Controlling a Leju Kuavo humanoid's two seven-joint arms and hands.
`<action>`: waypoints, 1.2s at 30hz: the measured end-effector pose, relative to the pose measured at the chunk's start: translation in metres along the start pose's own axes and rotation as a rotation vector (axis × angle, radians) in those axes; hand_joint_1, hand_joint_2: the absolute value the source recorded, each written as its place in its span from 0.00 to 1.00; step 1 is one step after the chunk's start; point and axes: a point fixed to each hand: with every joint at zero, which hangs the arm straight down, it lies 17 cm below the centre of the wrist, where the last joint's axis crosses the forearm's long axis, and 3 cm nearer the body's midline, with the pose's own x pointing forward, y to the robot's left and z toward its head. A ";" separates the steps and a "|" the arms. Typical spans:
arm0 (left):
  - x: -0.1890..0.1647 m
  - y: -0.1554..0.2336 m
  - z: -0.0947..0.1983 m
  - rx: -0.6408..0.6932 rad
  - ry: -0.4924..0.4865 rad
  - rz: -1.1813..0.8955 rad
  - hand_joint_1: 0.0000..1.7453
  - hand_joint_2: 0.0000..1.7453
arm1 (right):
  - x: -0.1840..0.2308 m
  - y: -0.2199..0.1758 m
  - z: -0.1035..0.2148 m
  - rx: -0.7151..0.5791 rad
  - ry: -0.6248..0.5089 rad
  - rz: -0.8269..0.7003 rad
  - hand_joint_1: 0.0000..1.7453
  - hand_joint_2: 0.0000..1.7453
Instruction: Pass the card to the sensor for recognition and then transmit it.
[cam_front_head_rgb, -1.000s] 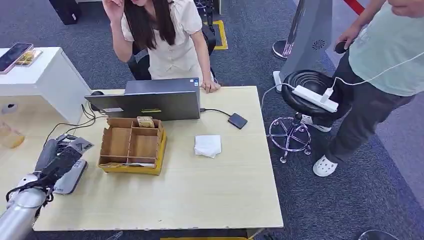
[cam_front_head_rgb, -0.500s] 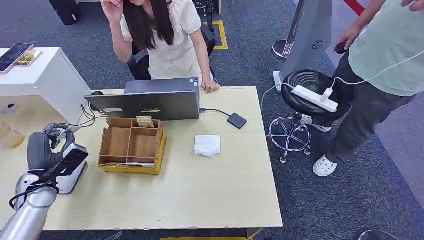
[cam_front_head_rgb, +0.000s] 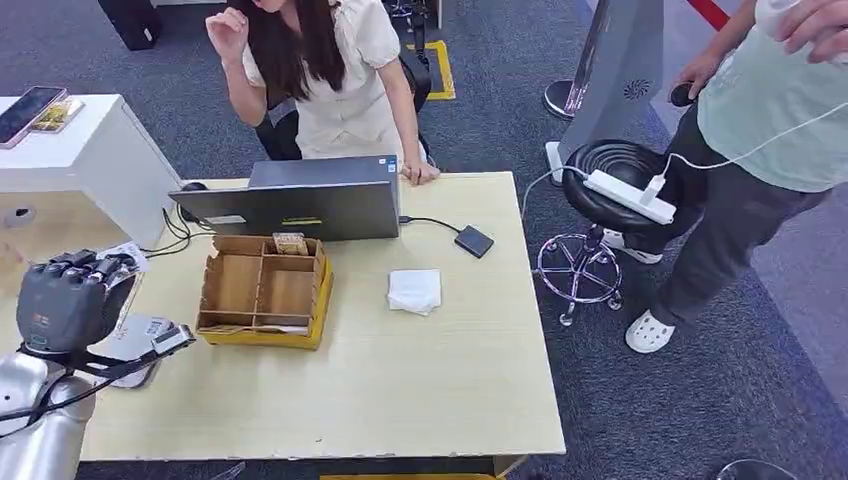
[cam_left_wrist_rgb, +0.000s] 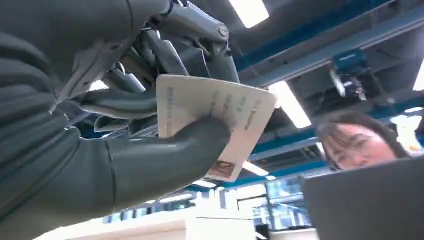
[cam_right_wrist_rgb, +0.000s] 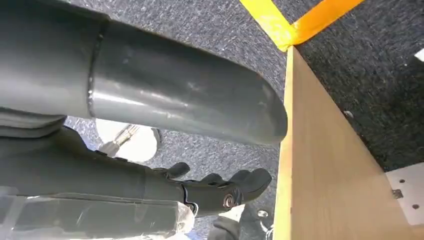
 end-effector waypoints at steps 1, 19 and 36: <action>0.000 -0.001 0.003 -0.005 0.008 -0.001 1.00 1.00 | 0.000 0.000 0.000 0.000 0.001 -0.002 0.00 0.00; -0.013 -0.052 0.031 -0.128 0.145 0.075 1.00 1.00 | -0.001 0.000 0.000 -0.006 0.009 -0.014 0.00 0.00; 0.014 -0.103 0.061 -0.286 0.173 0.136 1.00 1.00 | -0.001 0.000 0.000 -0.007 0.015 -0.018 0.00 0.00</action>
